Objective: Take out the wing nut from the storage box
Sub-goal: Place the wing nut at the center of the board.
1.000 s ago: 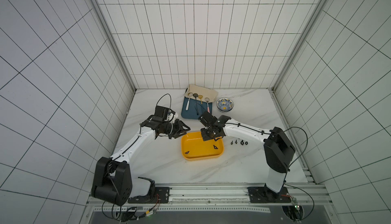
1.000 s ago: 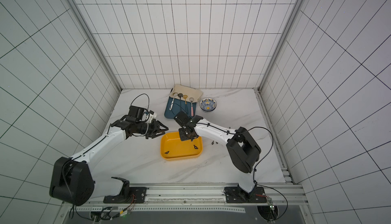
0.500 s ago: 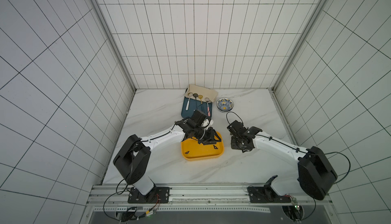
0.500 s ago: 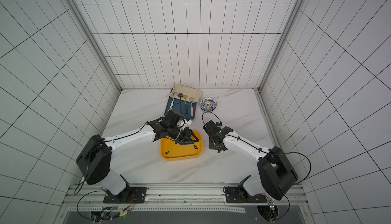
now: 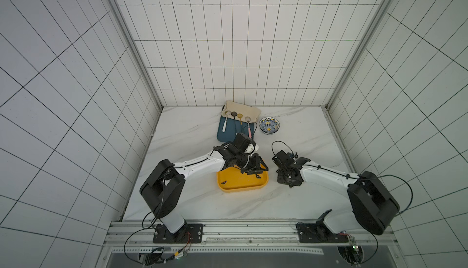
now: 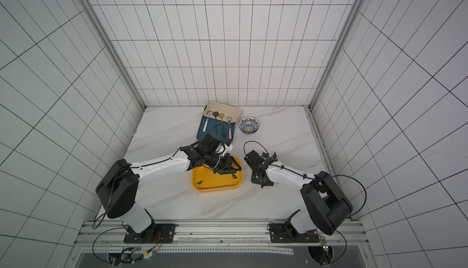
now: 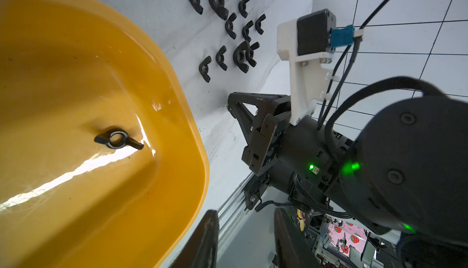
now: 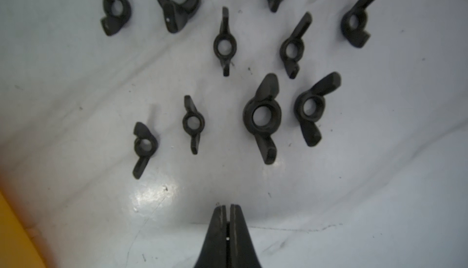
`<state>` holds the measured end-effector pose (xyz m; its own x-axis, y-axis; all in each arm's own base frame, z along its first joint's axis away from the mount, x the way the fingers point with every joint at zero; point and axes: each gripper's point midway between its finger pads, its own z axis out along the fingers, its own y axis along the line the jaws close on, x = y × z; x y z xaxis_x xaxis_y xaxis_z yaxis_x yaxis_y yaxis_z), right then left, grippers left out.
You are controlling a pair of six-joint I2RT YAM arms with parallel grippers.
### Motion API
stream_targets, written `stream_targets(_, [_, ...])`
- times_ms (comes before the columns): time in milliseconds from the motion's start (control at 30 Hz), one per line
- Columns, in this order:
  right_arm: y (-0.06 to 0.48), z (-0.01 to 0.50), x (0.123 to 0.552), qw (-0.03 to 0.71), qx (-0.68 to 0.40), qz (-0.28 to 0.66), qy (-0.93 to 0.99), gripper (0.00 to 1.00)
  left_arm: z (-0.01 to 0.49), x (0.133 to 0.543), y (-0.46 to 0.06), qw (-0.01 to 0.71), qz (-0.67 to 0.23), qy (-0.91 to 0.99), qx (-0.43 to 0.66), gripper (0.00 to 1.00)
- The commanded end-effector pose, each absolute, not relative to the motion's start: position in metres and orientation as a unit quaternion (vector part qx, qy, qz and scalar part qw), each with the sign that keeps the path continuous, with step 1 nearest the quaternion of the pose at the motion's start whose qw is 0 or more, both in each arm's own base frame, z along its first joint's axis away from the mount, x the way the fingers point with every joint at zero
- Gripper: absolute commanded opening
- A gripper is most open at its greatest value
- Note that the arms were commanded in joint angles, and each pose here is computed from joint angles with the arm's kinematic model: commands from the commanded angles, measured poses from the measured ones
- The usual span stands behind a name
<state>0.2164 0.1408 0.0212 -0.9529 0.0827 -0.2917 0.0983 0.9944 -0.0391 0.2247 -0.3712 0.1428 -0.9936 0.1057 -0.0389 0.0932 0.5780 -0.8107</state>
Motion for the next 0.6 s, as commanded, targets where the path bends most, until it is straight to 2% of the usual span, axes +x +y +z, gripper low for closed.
stream_targets(0, [0.132,0.011,0.212,0.136,0.059,-0.042,0.988,0.03,0.152,0.226,-0.369,-0.012,0.462,-0.885,-0.062,0.39])
stream_targets(200, [0.129,0.01,0.208,0.129,0.06,-0.045,0.989,0.12,0.151,0.227,-0.362,-0.012,0.46,-0.886,-0.059,0.4])
stream_targets(333, [0.129,0.015,0.207,0.132,0.058,-0.041,0.989,0.15,0.152,0.232,-0.353,-0.013,0.462,-0.885,-0.049,0.4])
stream_targets(567, [0.128,0.06,0.212,0.171,0.038,-0.04,0.984,0.2,0.16,0.253,-0.315,-0.035,0.464,-0.885,-0.021,0.4])
